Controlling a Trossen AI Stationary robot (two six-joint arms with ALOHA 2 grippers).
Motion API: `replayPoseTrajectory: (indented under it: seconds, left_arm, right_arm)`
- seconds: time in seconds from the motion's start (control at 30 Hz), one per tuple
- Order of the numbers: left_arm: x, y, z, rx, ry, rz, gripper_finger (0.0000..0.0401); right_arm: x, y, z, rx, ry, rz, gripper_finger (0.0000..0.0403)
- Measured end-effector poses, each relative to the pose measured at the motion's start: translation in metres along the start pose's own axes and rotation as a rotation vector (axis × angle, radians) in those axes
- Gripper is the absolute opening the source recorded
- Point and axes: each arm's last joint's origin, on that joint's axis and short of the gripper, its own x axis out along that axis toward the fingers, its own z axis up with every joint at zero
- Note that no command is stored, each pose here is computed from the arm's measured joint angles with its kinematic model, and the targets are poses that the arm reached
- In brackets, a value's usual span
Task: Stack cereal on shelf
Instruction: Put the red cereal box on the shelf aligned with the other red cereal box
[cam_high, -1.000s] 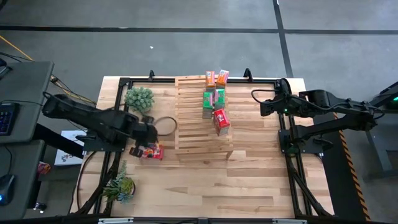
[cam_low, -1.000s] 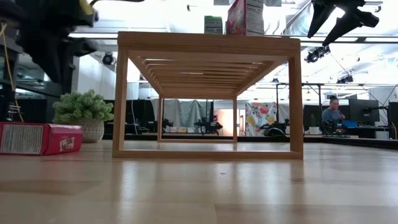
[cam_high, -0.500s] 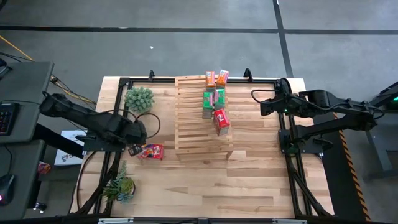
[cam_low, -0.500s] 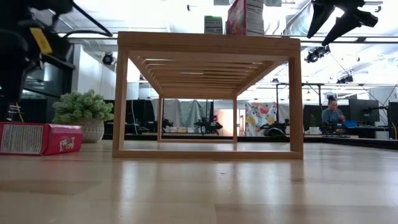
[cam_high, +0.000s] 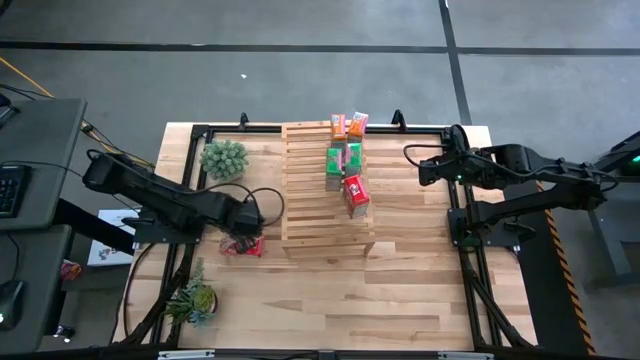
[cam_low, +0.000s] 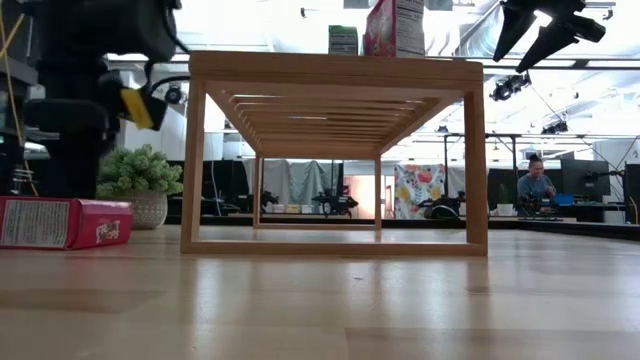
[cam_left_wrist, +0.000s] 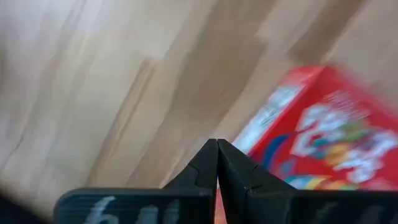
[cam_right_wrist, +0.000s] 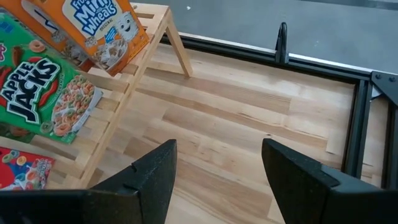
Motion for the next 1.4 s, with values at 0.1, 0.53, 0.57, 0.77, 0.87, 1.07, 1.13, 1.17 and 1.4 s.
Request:
replayPoseTrajectory:
  seconds: [0.1, 0.53, 0.57, 0.77, 0.87, 1.07, 1.13, 1.17, 1.4]
  left_arm:
    - [0.001, -0.006, 0.006, 0.024, -0.035, -0.061, 0.0000]
    - [-0.064, -0.022, 0.026, 0.076, -0.240, -0.102, 0.0000]
    - [-0.072, -0.017, 0.025, 0.051, -0.271, -0.061, 0.0000]
    - [-0.075, 0.012, -0.010, -0.180, -0.316, -0.105, 0.0000]
    - [-0.058, 0.025, -0.034, -0.343, -0.257, -0.111, 0.0000]
    - [-0.032, 0.021, -0.054, -0.423, -0.141, -0.142, 0.0000]
    - [-0.027, 0.017, -0.052, -0.418, -0.115, -0.109, 0.0000]
    - [-0.023, 0.016, -0.052, -0.420, -0.094, -0.073, 0.0000]
    - [0.003, 0.003, -0.047, -0.464, 0.011, 0.091, 0.0000]
  right_arm:
    - [0.000, 0.000, 0.000, -0.007, 0.000, 0.000, 0.0229]
    - [0.000, 0.000, 0.000, -0.008, -0.003, -0.003, 0.0229]
    - [0.000, 0.000, 0.000, -0.009, -0.004, -0.003, 0.0229]
    - [0.000, 0.000, 0.000, -0.007, -0.004, -0.002, 0.0229]
    - [0.000, 0.000, 0.000, -0.007, -0.002, -0.001, 0.0229]
    - [0.000, 0.000, 0.000, -0.007, -0.004, -0.002, 0.0229]
    - [0.000, 0.000, 0.000, -0.007, -0.008, -0.004, 0.0229]
    - [0.000, 0.000, 0.000, -0.007, -0.008, -0.004, 0.0229]
    - [0.000, 0.000, 0.000, -0.007, -0.008, -0.004, 0.0229]
